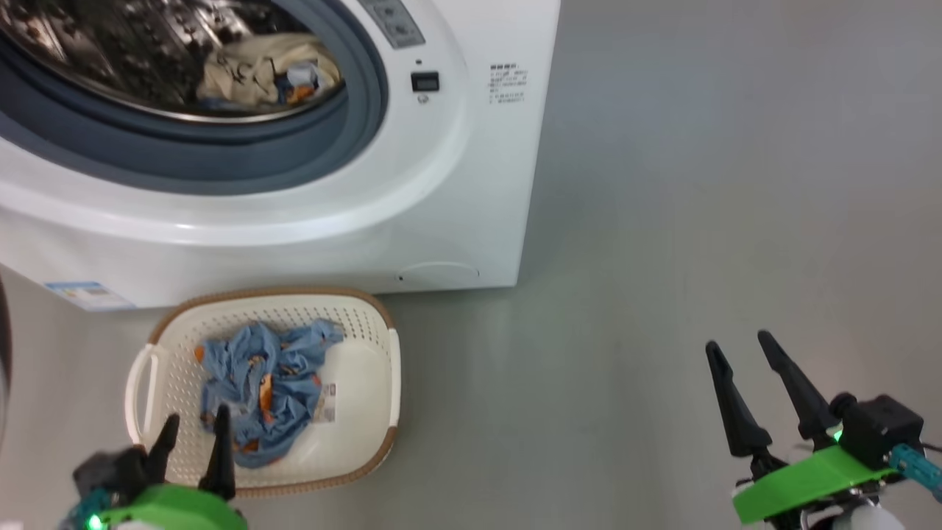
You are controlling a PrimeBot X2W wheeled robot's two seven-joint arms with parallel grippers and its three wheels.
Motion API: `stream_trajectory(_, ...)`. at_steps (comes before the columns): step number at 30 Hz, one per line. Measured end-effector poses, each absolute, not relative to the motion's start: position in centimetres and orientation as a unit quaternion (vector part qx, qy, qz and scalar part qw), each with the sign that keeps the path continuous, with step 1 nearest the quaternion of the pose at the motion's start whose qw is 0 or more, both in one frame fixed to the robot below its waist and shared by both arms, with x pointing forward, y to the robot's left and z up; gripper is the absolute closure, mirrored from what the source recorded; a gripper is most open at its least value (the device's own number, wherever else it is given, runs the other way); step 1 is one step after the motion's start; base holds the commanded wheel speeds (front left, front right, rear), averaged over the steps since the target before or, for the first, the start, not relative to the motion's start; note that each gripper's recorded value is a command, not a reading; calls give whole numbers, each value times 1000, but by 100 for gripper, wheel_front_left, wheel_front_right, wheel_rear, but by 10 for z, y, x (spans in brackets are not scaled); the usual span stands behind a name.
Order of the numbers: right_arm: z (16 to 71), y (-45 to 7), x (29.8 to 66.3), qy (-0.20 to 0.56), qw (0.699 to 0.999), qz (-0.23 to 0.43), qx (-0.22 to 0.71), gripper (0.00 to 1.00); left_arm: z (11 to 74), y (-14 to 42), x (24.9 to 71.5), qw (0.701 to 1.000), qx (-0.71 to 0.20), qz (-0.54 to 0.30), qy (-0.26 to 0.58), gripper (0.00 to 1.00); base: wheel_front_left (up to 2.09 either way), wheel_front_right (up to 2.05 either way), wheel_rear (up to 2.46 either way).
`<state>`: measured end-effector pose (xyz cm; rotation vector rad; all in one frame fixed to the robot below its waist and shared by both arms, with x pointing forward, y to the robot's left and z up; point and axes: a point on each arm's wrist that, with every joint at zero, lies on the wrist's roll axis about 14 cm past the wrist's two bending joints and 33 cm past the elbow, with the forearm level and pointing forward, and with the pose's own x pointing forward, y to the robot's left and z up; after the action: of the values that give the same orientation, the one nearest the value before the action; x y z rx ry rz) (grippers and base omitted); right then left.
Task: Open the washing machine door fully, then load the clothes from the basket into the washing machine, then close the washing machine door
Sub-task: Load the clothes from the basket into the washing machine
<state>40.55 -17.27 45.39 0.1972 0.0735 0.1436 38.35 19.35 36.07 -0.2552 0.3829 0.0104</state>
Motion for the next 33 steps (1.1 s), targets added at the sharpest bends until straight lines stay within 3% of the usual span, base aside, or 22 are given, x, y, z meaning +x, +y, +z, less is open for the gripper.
stream_trajectory(12,422,-160,454,54,990,77,103,0,284,184,432,945,-113,-10,307,0,0,0,0)
stream_trajectory(33,366,-165,476,101,988,64,97,0,189,181,457,891,-54,-41,449,0,0,0,0)
